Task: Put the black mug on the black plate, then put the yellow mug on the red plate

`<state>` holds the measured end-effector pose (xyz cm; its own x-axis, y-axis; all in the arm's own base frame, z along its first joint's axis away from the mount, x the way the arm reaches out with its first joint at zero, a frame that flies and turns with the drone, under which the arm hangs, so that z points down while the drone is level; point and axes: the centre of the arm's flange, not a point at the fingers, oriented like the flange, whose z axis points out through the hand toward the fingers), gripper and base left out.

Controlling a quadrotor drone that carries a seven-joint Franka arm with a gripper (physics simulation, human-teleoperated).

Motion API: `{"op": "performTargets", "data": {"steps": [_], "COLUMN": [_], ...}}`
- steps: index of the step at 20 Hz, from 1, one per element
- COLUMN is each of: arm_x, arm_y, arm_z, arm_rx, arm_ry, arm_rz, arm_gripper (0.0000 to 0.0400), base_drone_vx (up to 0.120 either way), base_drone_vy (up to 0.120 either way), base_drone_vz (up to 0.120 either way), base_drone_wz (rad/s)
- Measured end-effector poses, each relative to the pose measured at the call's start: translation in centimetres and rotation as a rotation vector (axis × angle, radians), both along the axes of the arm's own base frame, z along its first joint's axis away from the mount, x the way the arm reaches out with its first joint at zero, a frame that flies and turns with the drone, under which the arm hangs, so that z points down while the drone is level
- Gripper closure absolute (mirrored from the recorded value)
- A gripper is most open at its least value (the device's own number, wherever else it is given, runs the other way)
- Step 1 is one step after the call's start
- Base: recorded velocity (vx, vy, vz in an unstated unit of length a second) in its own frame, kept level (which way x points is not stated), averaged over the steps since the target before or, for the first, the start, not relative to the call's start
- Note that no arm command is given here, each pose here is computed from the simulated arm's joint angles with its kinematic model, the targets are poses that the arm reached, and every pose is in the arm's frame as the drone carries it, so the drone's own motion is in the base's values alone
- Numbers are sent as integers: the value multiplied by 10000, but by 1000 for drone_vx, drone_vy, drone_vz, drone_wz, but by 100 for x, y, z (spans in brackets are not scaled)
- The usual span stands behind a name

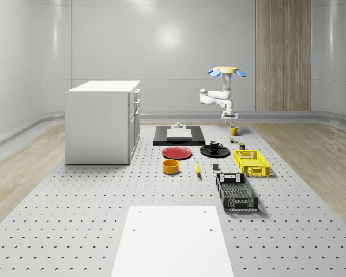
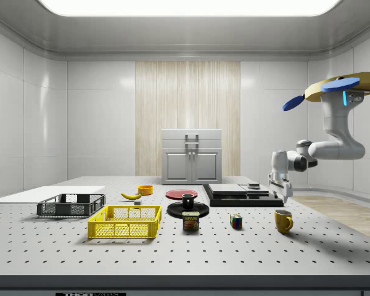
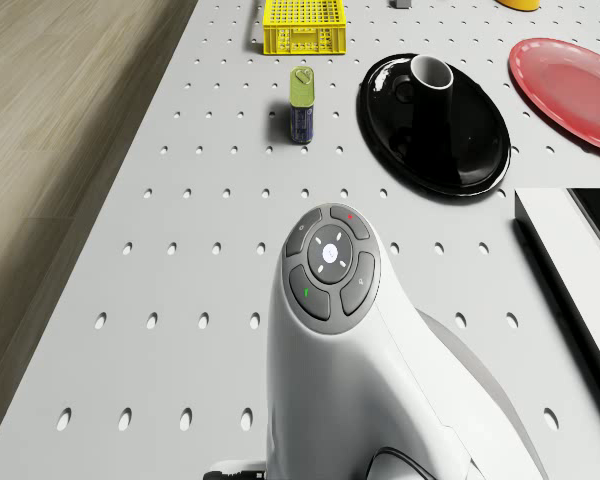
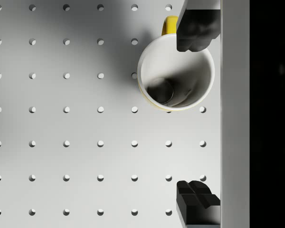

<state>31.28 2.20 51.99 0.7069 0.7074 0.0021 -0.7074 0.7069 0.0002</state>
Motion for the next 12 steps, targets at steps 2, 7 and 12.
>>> {"op": "performTargets", "data": {"steps": [2,7,12], "arm_x": [0,0,0], "arm_y": [0,0,-7], "arm_z": [46,210,337], "arm_rx": [0,0,0], "arm_ry": [0,-1,-1], "arm_rz": [0,1,2], "arm_gripper": [0,0,0], "base_drone_vx": [0,0,0], "base_drone_vy": [0,0,0], "base_drone_vz": [0,0,0], "base_drone_wz": [0,0,0]}}
